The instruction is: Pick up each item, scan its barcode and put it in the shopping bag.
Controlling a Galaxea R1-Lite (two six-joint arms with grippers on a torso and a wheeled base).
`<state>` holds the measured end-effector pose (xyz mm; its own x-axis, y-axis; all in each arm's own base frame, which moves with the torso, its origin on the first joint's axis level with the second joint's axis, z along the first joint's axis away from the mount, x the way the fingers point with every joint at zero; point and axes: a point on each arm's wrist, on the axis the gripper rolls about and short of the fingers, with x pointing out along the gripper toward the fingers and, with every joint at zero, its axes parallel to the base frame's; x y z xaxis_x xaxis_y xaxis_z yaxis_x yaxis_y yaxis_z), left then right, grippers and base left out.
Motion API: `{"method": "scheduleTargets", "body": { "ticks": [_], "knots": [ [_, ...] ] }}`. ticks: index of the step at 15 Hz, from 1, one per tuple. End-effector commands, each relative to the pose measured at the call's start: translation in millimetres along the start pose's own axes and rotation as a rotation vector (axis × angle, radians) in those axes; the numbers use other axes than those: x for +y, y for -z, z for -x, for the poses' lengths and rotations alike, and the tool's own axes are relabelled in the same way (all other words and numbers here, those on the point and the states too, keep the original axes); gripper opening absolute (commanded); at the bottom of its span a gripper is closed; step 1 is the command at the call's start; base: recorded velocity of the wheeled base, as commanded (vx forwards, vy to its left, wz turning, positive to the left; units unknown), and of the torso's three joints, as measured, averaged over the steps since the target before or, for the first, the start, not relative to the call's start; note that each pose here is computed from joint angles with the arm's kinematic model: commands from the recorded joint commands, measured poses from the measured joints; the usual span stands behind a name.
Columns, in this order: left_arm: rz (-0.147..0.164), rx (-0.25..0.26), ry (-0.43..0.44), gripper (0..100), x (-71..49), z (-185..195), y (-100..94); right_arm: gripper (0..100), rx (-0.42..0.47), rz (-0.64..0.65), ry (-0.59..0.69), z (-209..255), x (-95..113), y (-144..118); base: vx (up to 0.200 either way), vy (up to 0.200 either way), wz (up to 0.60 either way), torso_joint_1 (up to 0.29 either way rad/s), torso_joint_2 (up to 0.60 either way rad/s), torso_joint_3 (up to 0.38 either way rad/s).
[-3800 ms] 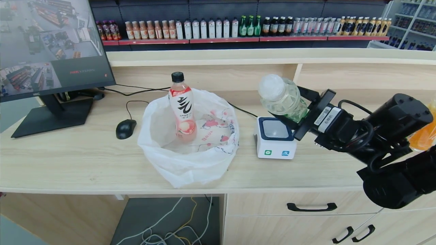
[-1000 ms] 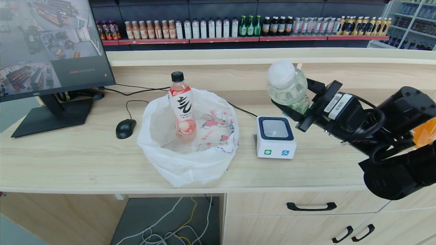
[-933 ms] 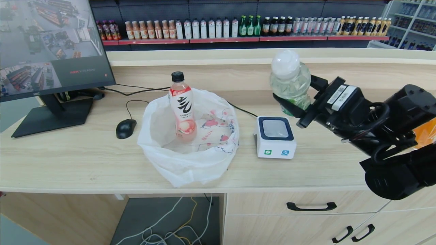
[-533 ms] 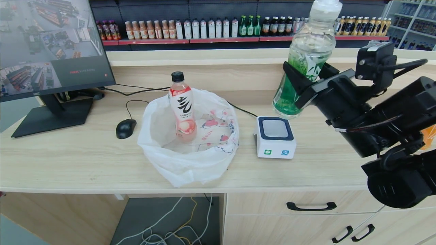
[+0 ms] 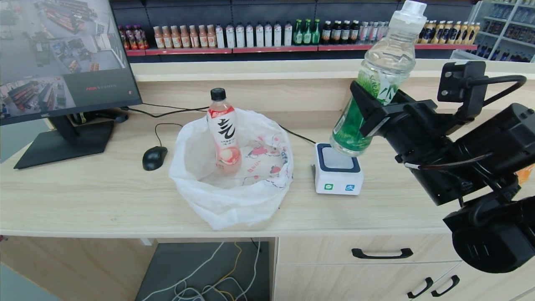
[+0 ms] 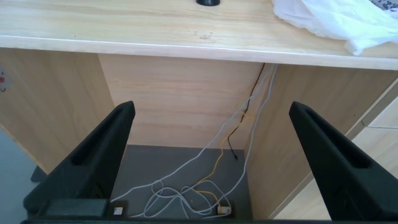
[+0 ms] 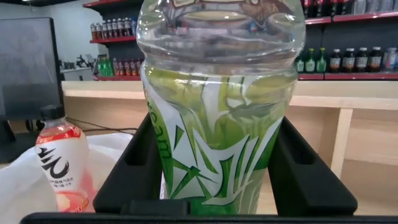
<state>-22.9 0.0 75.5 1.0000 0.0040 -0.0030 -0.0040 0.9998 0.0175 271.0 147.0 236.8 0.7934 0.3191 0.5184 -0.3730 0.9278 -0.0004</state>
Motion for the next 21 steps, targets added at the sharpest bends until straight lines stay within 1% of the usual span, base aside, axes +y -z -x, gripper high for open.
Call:
{"method": "scheduleTargets", "body": {
  "ticks": [1,2,5,6,10,13,16,17,21],
  "knots": [
    [0.002,0.000,-0.001,100,0.0,0.0,0.0,0,-0.002,-0.005,-0.001,-1.0,0.6,0.7,0.000,0.200,0.00,0.002,0.01,0.002],
    [0.002,0.000,-0.001,100,0.0,0.0,0.0,0,0.001,-0.026,-0.002,-0.2,0.6,0.9,0.000,0.200,0.00,0.002,0.00,-0.002],
    [0.010,0.000,-0.001,100,0.0,0.0,0.0,0,-0.002,-0.036,0.004,0.4,-1.5,-0.8,0.000,0.200,0.00,0.002,0.01,0.002],
    [0.010,0.000,-0.001,100,0.0,0.0,0.0,0,0.008,-0.027,0.014,0.0,-5.0,3.2,0.000,0.200,0.00,0.007,0.00,-0.002],
    [0.011,0.000,-0.001,100,0.0,0.0,0.0,0,0.042,-0.018,0.014,-0.2,-4.9,15.3,0.000,0.200,0.00,0.006,0.00,0.005],
    [0.001,0.000,-0.001,100,0.0,0.0,0.0,0,0.045,0.000,0.016,-0.7,-6.2,16.9,0.000,0.000,0.00,0.000,0.00,0.000],
    [0.002,0.000,-0.001,100,0.0,0.0,0.0,0,0.042,0.047,0.026,-5.8,-11.4,20.9,0.000,0.000,0.00,0.000,0.00,0.000],
    [0.001,0.000,-0.001,100,0.0,0.0,0.0,0,0.029,0.057,0.025,-14.5,-12.9,26.1,0.000,0.000,0.00,0.000,0.00,0.000],
    [0.004,0.000,-0.001,100,0.0,0.0,0.0,0,0.056,0.098,-0.043,-26.0,-9.2,53.5,0.000,0.000,0.00,0.000,0.00,0.000]
  ]
}}
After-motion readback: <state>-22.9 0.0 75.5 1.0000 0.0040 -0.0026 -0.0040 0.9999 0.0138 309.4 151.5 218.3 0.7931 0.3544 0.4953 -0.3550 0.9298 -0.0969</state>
